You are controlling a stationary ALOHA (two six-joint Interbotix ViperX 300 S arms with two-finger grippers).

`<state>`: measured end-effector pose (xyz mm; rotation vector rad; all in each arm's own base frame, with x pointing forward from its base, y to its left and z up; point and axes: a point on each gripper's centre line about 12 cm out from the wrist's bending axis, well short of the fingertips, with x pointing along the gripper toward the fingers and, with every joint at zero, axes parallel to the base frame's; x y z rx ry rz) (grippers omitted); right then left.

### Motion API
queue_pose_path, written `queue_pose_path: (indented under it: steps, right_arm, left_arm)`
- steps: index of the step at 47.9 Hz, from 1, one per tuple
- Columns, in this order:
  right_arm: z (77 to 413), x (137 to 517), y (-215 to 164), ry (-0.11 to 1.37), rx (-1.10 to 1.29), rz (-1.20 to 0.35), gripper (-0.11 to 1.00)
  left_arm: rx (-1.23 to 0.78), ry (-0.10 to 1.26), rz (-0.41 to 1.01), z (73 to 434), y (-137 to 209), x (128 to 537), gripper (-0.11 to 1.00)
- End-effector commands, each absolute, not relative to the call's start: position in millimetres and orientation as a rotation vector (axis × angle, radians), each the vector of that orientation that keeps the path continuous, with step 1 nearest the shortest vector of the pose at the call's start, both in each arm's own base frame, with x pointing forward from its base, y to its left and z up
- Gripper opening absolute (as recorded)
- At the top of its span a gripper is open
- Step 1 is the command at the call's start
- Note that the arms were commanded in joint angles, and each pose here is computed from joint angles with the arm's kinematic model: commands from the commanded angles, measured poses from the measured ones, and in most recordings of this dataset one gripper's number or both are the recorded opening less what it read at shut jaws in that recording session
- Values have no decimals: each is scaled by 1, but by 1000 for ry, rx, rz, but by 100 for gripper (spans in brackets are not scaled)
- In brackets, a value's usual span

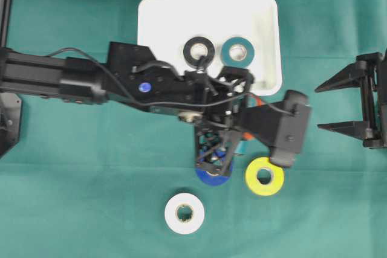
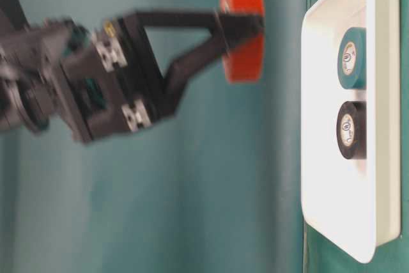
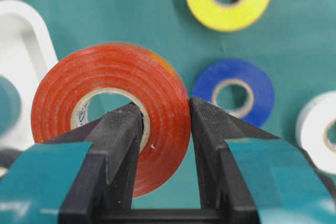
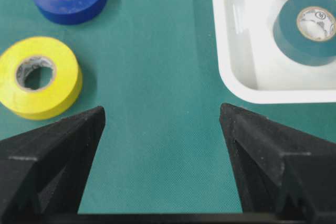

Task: Pick up the tape from a random location and place it into the white case.
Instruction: 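Lift the red roll with the left gripper and carry it to the tray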

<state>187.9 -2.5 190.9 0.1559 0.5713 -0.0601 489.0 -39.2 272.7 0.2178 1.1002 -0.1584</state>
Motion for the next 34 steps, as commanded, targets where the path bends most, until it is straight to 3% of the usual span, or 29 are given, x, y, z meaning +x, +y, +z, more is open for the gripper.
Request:
queue_pose_path:
  steps: [1, 21, 34]
  right_arm:
    - [197, 192, -2, 556, 153, -57, 84]
    - [198, 192, -2, 552, 153, -56, 84]
    - [198, 192, -2, 553, 154, -57, 84]
  left_arm:
    - [200, 1023, -151, 301, -41, 471, 22]
    - [74, 1050, -84, 288, -37, 397, 22]
    - [36, 1026, -65, 283, -36, 380, 22]
